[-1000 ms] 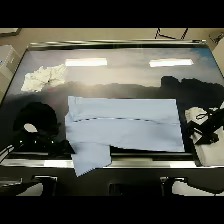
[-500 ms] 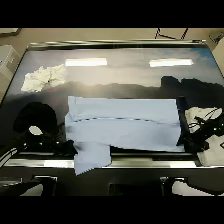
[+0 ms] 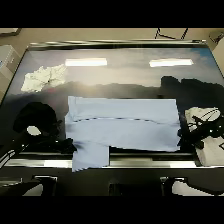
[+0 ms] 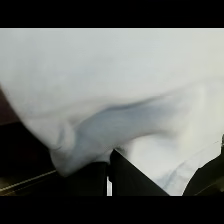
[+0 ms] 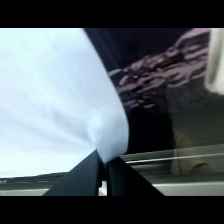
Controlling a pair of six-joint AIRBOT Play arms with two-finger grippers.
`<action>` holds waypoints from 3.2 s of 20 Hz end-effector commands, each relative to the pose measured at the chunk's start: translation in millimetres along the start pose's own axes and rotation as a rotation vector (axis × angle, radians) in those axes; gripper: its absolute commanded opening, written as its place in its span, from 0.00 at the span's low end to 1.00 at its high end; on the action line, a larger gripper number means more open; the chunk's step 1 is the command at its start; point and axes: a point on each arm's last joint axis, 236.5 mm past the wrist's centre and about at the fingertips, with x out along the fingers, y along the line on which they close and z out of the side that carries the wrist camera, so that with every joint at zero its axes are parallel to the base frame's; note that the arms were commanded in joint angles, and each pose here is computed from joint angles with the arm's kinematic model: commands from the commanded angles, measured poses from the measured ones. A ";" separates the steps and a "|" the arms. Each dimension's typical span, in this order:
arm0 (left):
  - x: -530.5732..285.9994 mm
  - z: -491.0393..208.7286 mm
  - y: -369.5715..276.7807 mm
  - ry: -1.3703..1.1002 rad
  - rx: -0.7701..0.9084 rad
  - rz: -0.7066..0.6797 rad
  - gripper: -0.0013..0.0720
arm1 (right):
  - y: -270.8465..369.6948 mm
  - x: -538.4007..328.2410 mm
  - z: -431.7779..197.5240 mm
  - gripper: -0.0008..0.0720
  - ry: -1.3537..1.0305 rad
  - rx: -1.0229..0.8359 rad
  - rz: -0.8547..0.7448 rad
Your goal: Fold the clothes and pants, and hang the long-sleeved shirts on hangers.
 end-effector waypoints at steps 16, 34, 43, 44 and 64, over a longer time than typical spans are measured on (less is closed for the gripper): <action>-137.6 222.6 -68.3 -0.410 0.113 0.027 0.04 | 110.4 -111.3 167.0 0.08 -0.413 -0.032 0.141; -126.1 240.1 -87.3 -0.261 0.117 -0.005 0.57 | 56.4 -81.4 173.8 0.98 -0.172 0.056 0.259; -122.3 212.7 -159.1 -0.281 0.284 -0.012 0.57 | 94.4 -45.6 190.3 0.90 -0.095 0.106 0.438; -117.7 211.8 -166.5 -0.284 0.300 -0.013 0.57 | 100.3 -41.7 188.1 0.78 -0.083 0.088 0.432; 154.6 161.6 -380.5 -0.257 -0.191 -0.538 0.04 | 283.6 -278.5 -52.1 0.08 -0.532 -0.574 0.522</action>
